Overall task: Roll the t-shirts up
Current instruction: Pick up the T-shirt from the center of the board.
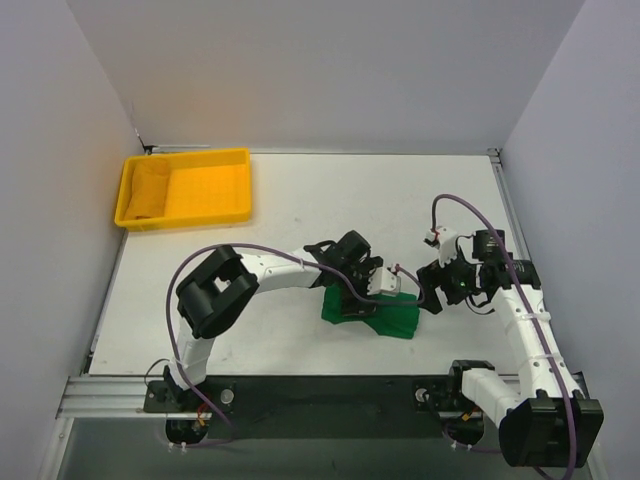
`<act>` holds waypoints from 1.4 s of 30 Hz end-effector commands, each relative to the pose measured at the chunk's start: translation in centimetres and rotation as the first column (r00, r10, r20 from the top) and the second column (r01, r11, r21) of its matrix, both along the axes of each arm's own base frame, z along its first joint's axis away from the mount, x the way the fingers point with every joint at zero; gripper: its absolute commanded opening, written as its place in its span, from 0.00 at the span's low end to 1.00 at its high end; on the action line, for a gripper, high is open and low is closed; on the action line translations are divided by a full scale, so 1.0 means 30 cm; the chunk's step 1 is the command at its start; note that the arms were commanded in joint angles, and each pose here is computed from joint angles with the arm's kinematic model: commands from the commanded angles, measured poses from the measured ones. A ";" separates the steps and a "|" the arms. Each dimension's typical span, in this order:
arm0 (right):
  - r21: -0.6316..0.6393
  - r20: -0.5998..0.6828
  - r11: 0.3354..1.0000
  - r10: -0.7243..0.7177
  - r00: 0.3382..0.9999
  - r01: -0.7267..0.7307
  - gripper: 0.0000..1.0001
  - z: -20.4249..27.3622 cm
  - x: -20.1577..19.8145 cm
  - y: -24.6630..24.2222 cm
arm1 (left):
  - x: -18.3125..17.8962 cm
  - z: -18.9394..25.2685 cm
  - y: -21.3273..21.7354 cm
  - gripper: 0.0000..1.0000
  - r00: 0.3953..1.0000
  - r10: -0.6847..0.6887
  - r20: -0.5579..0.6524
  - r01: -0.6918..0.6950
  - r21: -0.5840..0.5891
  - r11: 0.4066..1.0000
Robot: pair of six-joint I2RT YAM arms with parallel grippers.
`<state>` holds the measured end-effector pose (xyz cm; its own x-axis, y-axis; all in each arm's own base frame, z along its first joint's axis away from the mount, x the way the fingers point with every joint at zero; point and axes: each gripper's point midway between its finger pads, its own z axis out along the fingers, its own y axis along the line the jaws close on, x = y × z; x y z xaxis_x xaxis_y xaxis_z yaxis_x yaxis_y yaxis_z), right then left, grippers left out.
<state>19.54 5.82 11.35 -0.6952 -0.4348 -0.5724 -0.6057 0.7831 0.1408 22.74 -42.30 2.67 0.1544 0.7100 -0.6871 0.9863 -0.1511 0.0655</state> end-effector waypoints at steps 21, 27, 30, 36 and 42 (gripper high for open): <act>0.044 -0.036 0.998 -0.045 0.998 0.047 0.78 0.039 0.000 -0.032 | -0.007 -0.077 -0.061 0.97 0.998 -0.058 0.011 0.057 0.062 0.996; 0.077 -0.053 0.995 -0.064 0.997 0.068 0.78 0.033 0.012 -0.046 | -0.057 -0.073 -0.041 0.73 0.986 -0.075 -0.148 0.087 0.071 0.994; 0.093 -0.073 0.993 -0.070 0.995 0.077 0.77 0.026 0.020 -0.050 | -0.085 -0.065 -0.030 0.56 0.961 -0.078 -0.265 0.103 0.080 0.991; 0.138 -0.102 0.985 -0.093 0.990 0.106 0.76 0.025 0.051 -0.068 | -0.128 -0.004 -0.026 0.57 0.830 -0.103 -0.548 0.136 0.018 0.991; 0.232 -0.083 0.973 0.003 0.997 0.016 0.74 0.051 0.049 -0.027 | -0.171 0.088 -0.013 0.55 0.584 -0.128 -0.802 0.144 -0.053 0.988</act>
<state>21.68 3.00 11.03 -0.7927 -0.2808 -0.5411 -0.4925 0.8181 0.2970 21.39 -45.04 3.04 -0.1181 0.7003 -0.7040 0.8457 -0.3007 -0.4409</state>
